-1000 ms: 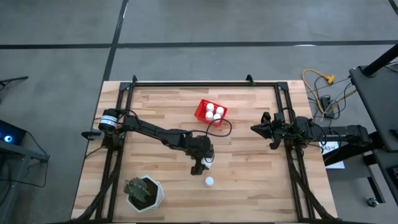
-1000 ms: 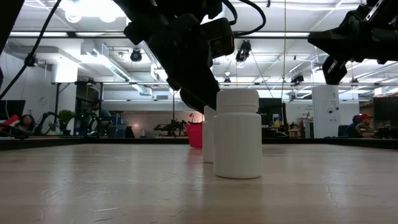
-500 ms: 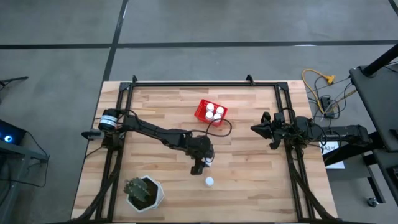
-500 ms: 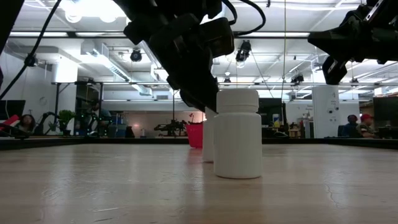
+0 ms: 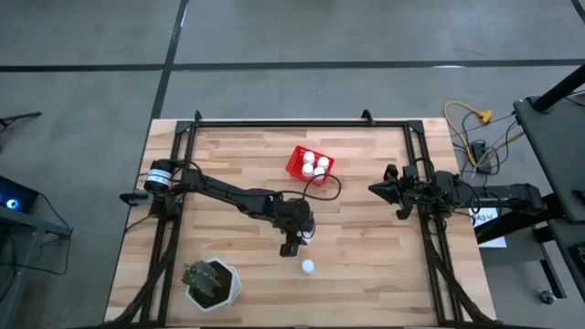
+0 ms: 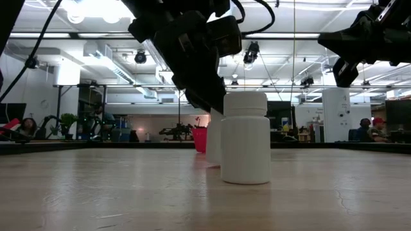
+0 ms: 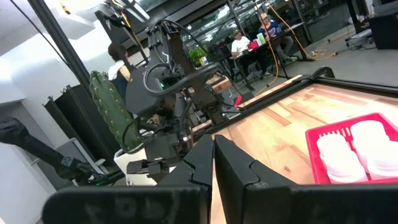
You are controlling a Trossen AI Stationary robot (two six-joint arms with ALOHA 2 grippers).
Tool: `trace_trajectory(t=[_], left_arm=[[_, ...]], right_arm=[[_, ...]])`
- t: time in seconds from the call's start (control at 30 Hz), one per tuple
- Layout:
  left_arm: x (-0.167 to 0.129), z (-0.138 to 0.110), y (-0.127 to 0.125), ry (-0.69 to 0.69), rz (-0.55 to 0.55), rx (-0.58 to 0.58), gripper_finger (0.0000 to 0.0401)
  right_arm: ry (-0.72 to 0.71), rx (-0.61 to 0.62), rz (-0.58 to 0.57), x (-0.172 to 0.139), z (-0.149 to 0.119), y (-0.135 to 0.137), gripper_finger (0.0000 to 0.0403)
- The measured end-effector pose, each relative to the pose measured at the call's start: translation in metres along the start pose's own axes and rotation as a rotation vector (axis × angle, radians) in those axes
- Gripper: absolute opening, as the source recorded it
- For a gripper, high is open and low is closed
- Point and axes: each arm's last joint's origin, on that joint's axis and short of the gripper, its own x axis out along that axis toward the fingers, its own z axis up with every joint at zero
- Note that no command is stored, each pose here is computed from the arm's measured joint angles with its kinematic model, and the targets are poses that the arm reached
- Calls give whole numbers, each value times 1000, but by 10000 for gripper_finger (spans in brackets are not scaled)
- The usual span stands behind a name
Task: Pick and place pill bottles into a basket
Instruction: Put the white pill bottle into the red bin
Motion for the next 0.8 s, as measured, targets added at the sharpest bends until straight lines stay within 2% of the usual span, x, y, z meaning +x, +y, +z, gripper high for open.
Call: trace_trajectory(t=[0.17,0.33,0.5,0.8], left_arm=[[-14,9,4,-46,13,-5,145],[-31,9,15,-20,106,-9,145],[-52,11,33,-19,188,-19,145],[-91,18,68,-106,312,-65,145]], right_arm=[[-2,0,-1,0,0,0,8],[-2,0,-2,0,0,0,9],[-1,-3,-3,0,0,0,8],[-2,-3,-11,0,0,0,8]])
